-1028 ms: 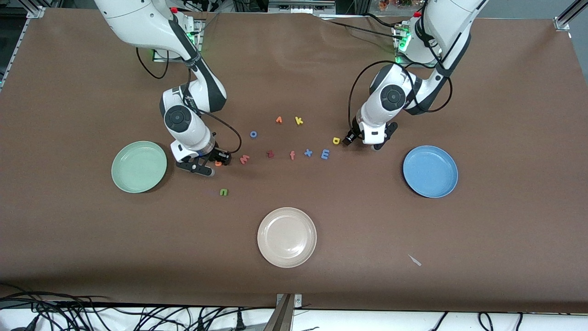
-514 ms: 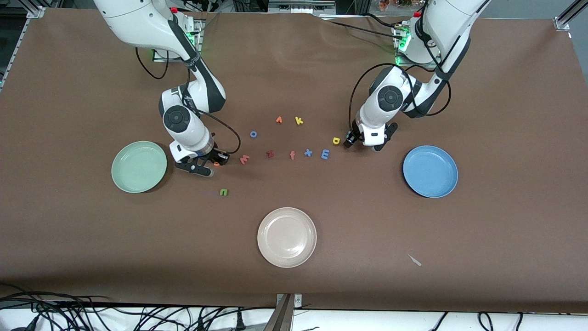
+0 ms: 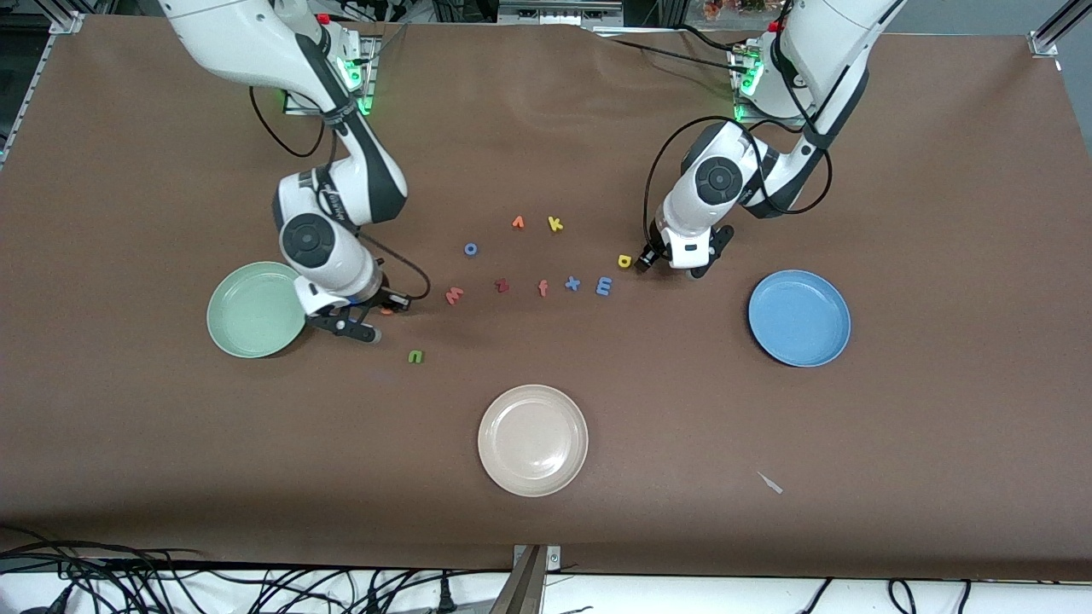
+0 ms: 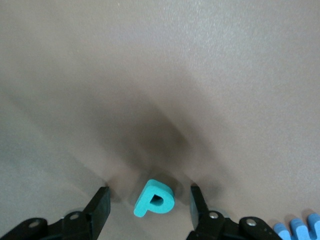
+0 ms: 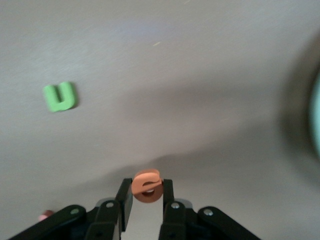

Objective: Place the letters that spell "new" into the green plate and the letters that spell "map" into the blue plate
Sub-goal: 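Drop the orange letter on the green plate while the left gripper grasps P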

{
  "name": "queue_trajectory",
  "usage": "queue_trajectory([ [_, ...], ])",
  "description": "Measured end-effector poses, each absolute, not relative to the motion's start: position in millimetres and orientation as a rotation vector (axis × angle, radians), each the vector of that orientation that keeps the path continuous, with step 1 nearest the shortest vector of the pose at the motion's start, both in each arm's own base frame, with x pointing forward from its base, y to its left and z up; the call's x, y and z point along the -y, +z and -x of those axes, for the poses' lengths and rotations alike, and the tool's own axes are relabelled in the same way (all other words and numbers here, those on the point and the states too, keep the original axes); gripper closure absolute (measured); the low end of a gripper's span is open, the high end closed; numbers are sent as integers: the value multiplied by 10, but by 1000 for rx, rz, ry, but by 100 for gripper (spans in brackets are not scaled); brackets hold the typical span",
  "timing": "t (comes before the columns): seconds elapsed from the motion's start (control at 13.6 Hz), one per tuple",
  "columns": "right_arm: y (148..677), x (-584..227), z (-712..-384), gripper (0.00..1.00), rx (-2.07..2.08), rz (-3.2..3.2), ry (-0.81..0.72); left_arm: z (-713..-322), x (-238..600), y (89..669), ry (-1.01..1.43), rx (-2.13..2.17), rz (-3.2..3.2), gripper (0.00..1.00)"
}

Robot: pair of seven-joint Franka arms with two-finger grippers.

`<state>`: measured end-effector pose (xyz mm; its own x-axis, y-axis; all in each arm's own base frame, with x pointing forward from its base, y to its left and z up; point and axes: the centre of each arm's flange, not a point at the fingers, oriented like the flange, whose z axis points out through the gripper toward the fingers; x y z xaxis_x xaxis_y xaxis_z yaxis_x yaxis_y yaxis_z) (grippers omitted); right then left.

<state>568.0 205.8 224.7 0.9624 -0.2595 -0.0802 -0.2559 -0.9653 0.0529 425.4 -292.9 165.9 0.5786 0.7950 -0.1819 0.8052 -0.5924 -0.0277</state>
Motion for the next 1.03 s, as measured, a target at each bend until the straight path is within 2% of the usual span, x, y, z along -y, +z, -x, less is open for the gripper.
queue_trajectory([
  [0.44,2561,-1107,-5835,72,193,-3037,-227,-4250,2959,1668,-268,-1392,-2737,35],
  [0.59,2587,-655,-5860,72,91,-3030,-240,-4263,2967,1679,-264,-1391,-2734,45],
  [0.66,2580,-436,-5858,72,42,-3026,-243,-4268,2963,1679,-263,-1392,-2733,46],
  [0.95,2336,61,-5707,72,-74,-3020,-152,-4275,2962,1681,-260,-1391,-2734,49],
  [1.03,2277,84,-5662,67,-76,-3020,-144,-4275,2965,1682,-255,-1382,-2740,50],
])
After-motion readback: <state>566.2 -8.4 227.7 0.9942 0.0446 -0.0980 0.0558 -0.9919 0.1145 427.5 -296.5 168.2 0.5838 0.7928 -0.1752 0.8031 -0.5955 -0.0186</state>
